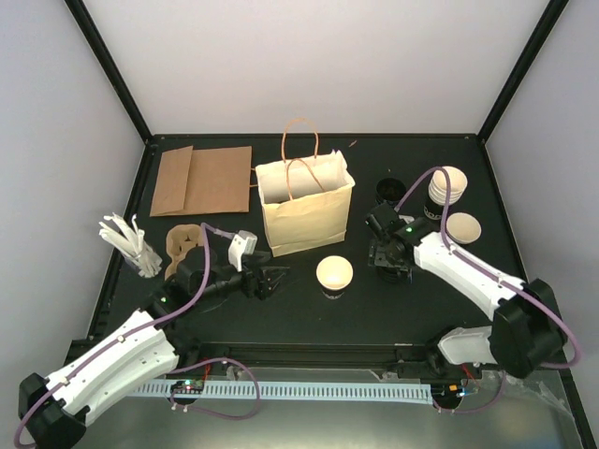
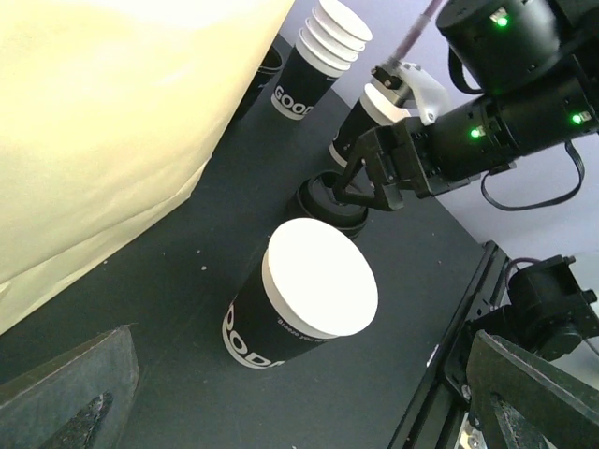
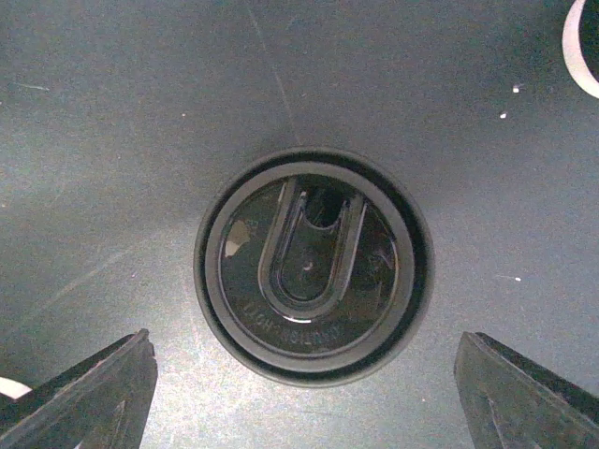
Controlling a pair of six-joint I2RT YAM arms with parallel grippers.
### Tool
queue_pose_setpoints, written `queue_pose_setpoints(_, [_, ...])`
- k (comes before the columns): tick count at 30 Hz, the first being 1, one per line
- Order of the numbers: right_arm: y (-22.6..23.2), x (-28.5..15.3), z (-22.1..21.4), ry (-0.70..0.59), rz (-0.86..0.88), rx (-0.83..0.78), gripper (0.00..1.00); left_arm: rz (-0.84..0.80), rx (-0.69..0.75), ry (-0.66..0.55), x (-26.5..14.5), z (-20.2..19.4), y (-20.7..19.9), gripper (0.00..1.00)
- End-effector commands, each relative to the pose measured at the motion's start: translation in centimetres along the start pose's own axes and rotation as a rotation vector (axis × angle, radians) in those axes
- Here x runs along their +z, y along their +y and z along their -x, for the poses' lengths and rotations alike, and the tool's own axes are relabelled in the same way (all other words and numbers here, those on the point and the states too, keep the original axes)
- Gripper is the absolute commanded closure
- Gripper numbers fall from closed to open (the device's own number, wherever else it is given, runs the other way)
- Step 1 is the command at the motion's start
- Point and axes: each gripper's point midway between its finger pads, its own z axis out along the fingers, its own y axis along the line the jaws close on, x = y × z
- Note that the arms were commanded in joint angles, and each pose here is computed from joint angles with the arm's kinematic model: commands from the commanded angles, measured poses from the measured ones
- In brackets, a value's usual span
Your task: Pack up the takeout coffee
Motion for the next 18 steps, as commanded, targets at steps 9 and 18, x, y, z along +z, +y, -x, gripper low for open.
queue_pose_setpoints(9, [-0.2,1.9,1.3,0.074,-0.053,-0.027,0.14,-0.021,0.013,-0.024,-0.3,0.3,-0.4,0.01])
queue_pose_setpoints(18, [0.0,2.8,1.3,0.097,-0.07,-0.04,0.15,-0.015,0.02,-0.024,-0.2,0.2,-0.2,0.01])
